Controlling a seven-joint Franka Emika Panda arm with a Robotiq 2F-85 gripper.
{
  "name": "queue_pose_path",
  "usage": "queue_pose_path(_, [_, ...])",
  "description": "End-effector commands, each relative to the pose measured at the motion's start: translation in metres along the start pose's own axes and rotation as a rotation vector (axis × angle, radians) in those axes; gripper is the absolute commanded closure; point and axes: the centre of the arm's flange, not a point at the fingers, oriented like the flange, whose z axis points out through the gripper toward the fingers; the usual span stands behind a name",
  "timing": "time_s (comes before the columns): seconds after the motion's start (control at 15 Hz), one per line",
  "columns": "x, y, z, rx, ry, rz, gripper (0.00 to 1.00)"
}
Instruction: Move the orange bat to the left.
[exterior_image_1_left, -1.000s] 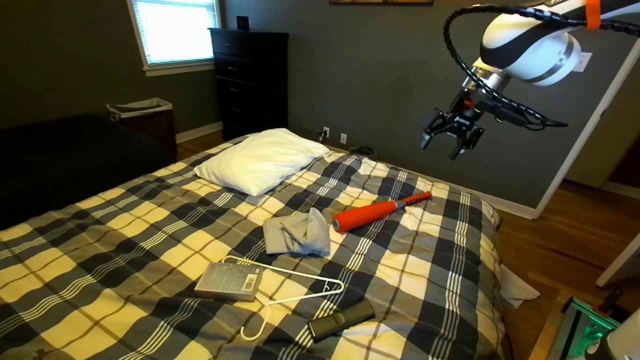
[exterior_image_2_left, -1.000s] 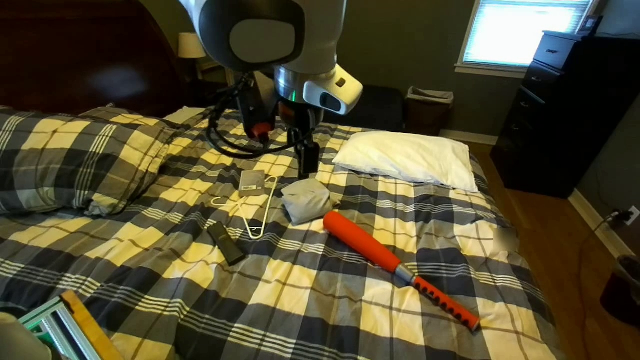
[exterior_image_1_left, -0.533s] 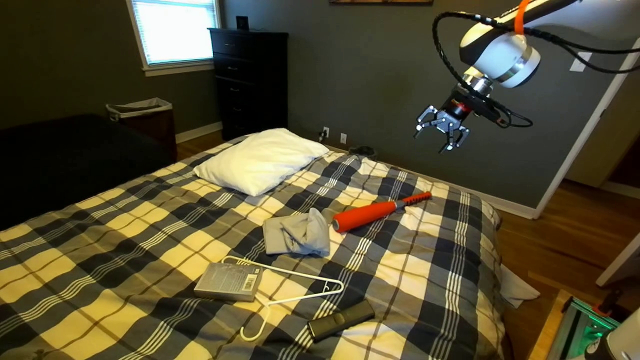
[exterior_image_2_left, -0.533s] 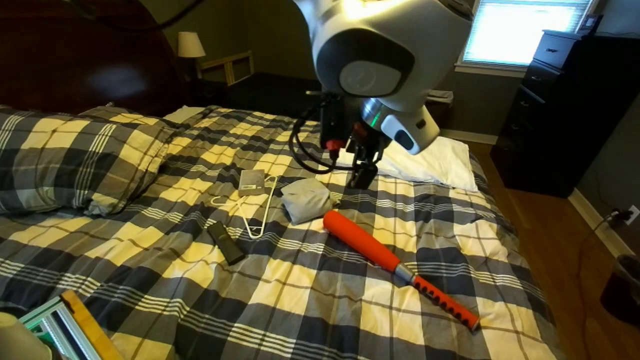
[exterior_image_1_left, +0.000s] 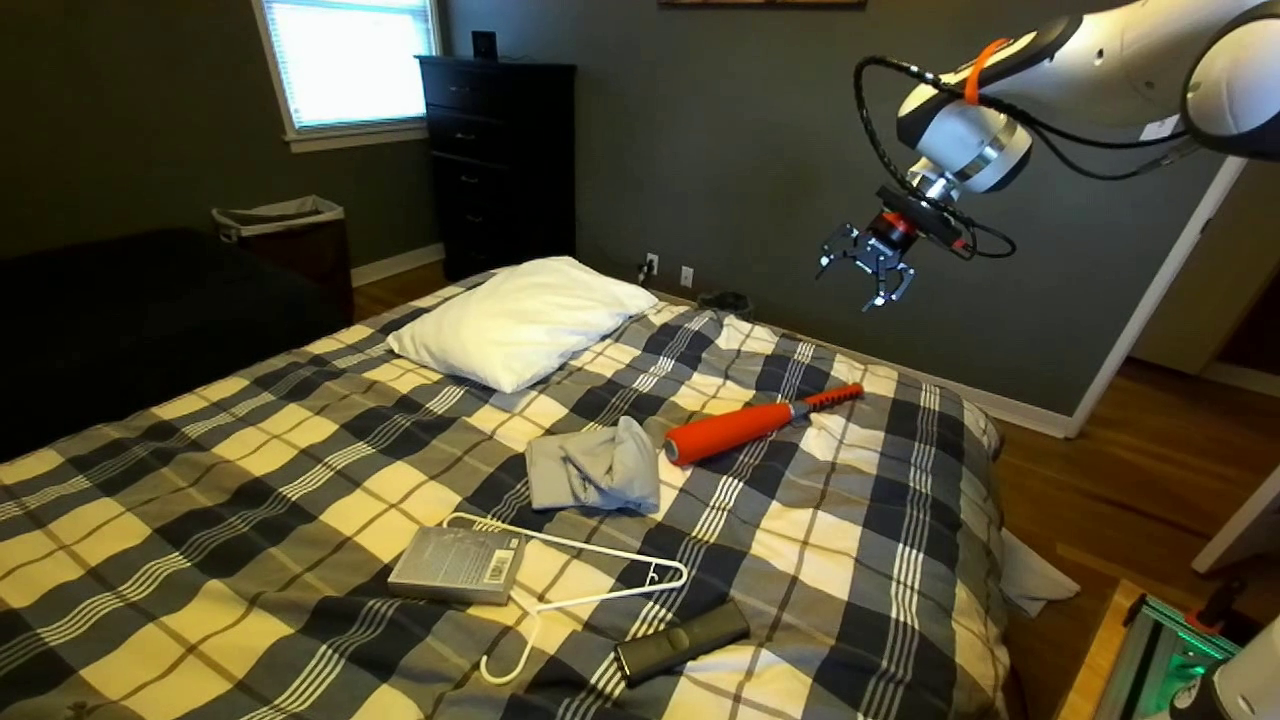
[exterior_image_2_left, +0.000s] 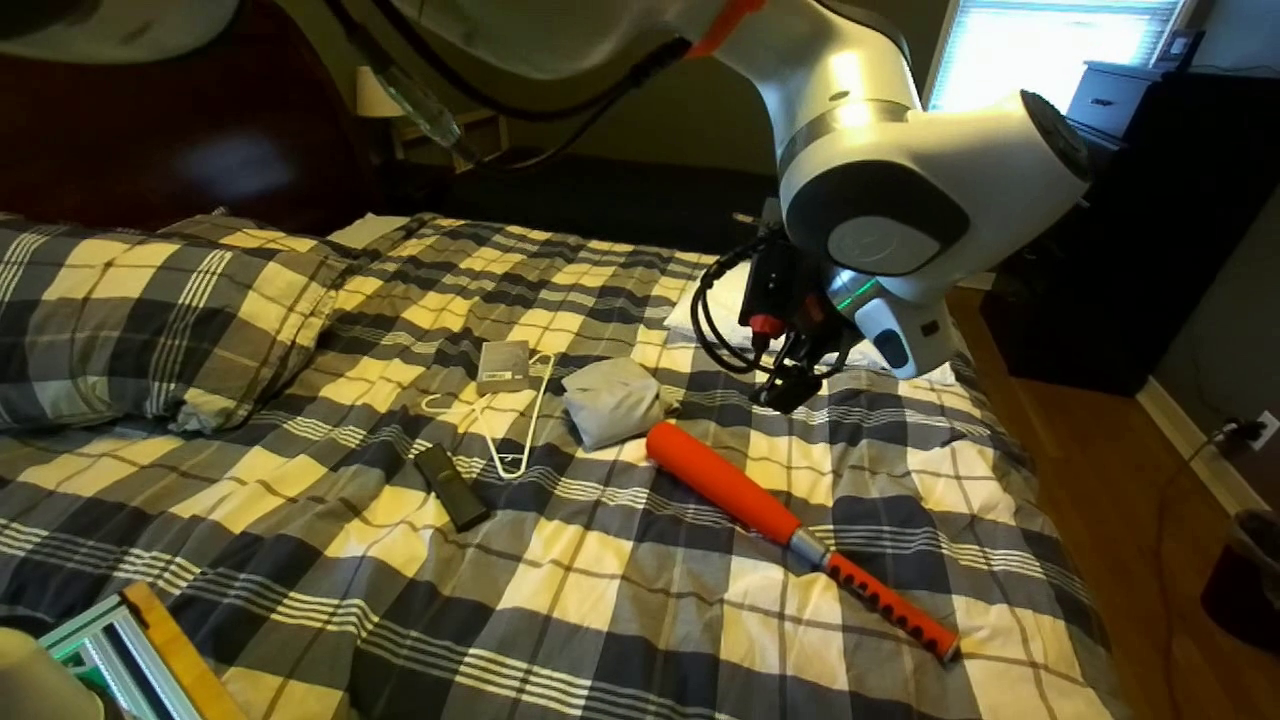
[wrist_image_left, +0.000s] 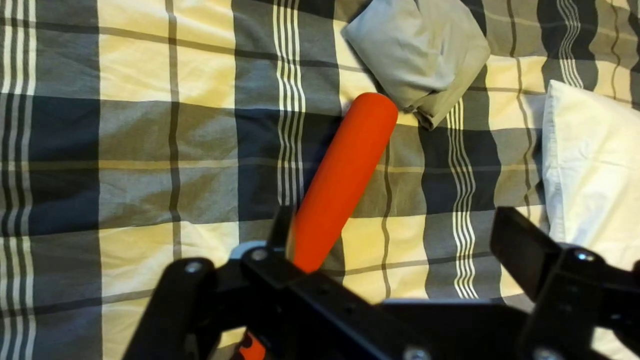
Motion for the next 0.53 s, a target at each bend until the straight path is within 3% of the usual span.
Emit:
queue_pose_path(0.0, [0.0, -0.002, 0.0, 0.0, 0.0, 0.001, 0.0])
queue_pose_path(0.13, [0.035, -0.019, 0.004, 0.009, -0.102, 0.107, 0.0])
queue_pose_path(0.47, [0.12, -0.013, 0.038, -0.055, -0.193, 0.369, 0.0])
